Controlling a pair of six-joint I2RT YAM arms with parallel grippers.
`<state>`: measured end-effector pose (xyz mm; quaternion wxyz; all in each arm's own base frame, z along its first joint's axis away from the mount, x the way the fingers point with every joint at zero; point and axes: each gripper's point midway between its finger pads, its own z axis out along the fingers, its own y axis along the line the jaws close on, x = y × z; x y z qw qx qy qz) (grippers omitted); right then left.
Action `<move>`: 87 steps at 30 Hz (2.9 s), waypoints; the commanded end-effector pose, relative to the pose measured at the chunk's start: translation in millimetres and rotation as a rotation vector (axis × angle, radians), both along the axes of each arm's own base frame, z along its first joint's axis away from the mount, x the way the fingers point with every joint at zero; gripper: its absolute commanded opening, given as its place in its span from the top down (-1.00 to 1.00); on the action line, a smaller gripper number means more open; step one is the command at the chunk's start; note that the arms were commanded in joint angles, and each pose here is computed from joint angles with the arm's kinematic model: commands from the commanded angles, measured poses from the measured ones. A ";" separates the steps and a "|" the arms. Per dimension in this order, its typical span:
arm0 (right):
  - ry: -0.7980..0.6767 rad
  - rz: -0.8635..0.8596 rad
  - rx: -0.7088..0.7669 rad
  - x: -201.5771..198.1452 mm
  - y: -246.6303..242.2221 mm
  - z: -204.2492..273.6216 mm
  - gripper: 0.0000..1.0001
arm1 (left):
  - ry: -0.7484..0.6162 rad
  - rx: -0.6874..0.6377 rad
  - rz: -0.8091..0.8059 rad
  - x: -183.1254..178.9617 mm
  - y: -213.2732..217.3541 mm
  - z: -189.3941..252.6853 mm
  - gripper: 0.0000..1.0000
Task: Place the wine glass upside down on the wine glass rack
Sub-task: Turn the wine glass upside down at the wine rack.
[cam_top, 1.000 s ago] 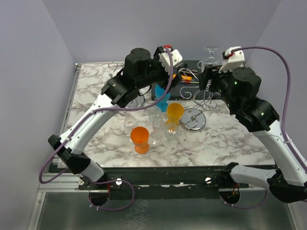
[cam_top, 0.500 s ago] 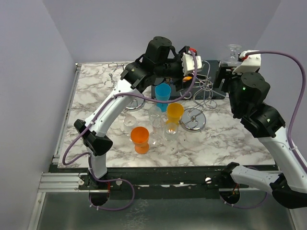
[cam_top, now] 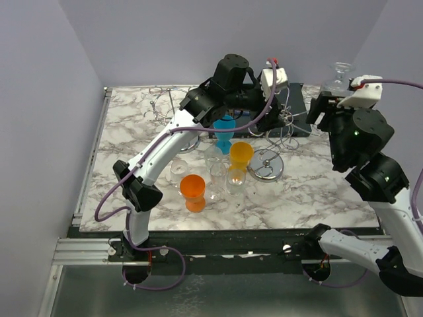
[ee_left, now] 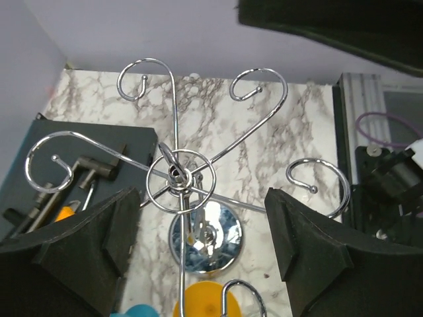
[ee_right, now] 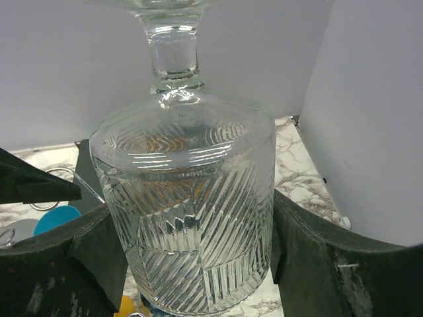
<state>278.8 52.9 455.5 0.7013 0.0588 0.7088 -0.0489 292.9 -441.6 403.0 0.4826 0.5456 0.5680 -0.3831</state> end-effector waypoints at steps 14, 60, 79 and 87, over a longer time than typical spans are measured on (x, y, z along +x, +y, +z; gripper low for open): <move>-0.085 0.069 0.105 -32.6 -12.1 28.6 0.99 | 0.197 -0.073 0.077 16.2 -37.5 -17.4 -0.48; -0.062 0.261 0.082 -35.9 19.9 -17.8 0.99 | -0.241 -0.395 0.229 64.6 -33.2 80.1 1.00; 0.028 0.429 0.135 -55.8 43.6 -52.8 0.99 | -0.041 -0.291 0.337 70.1 -20.1 22.5 -0.05; 0.201 0.656 0.177 -84.2 79.7 -96.2 0.99 | -0.039 -0.320 0.370 63.5 -4.5 54.1 -0.74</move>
